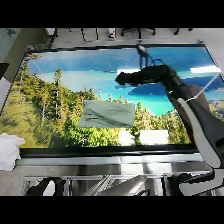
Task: Fold the shirts.
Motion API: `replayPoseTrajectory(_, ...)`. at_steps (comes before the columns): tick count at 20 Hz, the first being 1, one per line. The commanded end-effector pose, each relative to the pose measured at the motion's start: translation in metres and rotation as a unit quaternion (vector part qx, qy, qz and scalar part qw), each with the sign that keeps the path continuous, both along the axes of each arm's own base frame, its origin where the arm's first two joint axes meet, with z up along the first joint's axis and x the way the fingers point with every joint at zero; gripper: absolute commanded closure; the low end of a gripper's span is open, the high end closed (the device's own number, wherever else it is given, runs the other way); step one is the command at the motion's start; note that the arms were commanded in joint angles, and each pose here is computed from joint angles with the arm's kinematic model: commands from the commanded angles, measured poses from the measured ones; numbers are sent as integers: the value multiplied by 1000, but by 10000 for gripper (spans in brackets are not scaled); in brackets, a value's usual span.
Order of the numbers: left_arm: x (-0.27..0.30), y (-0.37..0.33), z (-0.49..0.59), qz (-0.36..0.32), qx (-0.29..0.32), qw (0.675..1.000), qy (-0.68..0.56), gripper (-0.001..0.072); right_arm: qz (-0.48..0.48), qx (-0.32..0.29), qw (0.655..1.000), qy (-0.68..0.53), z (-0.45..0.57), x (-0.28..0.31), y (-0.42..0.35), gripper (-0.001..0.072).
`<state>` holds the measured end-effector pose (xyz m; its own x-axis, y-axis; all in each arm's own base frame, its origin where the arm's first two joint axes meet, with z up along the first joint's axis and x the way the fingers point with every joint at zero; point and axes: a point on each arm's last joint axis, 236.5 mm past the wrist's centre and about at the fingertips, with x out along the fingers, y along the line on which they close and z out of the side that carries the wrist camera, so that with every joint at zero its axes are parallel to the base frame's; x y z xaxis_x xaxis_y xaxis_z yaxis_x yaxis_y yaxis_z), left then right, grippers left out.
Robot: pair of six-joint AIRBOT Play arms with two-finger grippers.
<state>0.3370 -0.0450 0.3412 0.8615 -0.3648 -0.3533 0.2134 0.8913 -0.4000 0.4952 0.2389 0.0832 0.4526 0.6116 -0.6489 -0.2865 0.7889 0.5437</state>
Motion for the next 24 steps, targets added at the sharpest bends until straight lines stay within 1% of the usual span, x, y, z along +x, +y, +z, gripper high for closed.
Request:
replayPoseTrajectory(1,10,-15,-17,-27,-6,999,22,693,-21,-14,994,107,-25,-28,-75,131)
replayPoseTrajectory(3,16,-36,-26,-60,-9,998,35,693,-34,-15,986,160,-63,-44,-85,123)
replayPoseTrajectory(4,18,-46,-31,-74,-11,996,41,693,-38,-14,981,190,-84,-54,-88,100)
replayPoseTrajectory(5,19,-55,-35,-87,-11,995,47,693,-38,-10,974,222,-106,-66,-86,99)
replayPoseTrajectory(8,24,-75,-49,-116,-11,991,67,693,-29,28,953,301,-156,-92,-65,99)
replayPoseTrajectory(9,25,-80,-52,-123,-11,990,71,693,-26,29,947,318,-169,-97,-60,98)
replayPoseTrajectory(12,26,-86,-56,-132,-10,988,75,694,-13,37,935,354,-196,-108,-36,99)
replayPoseTrajectory(16,25,-84,-53,-132,-2,989,67,693,-4,33,938,346,-205,-111,-12,110)
replayPoseTrajectory(17,25,-84,-53,-132,-3,989,67,693,-2,35,938,345,-204,-110,-9,222)
replayPoseTrajectory(18,25,-84,-53,-132,-2,989,68,693,3,33,940,339,-202,-109,-7,516)
replayPoseTrajectory(19,25,-84,-53,-132,-3,989,67,693,6,34,942,334,-200,-107,-5,690)
replayPoseTrajectory(22,25,-84,-53,-132,-3,989,67,693,20,40,957,285,-165,-87,-4,689)
replayPoseTrajectory(24,25,-84,-53,-132,-3,989,67,693,24,50,979,198,-102,-53,-9,689)
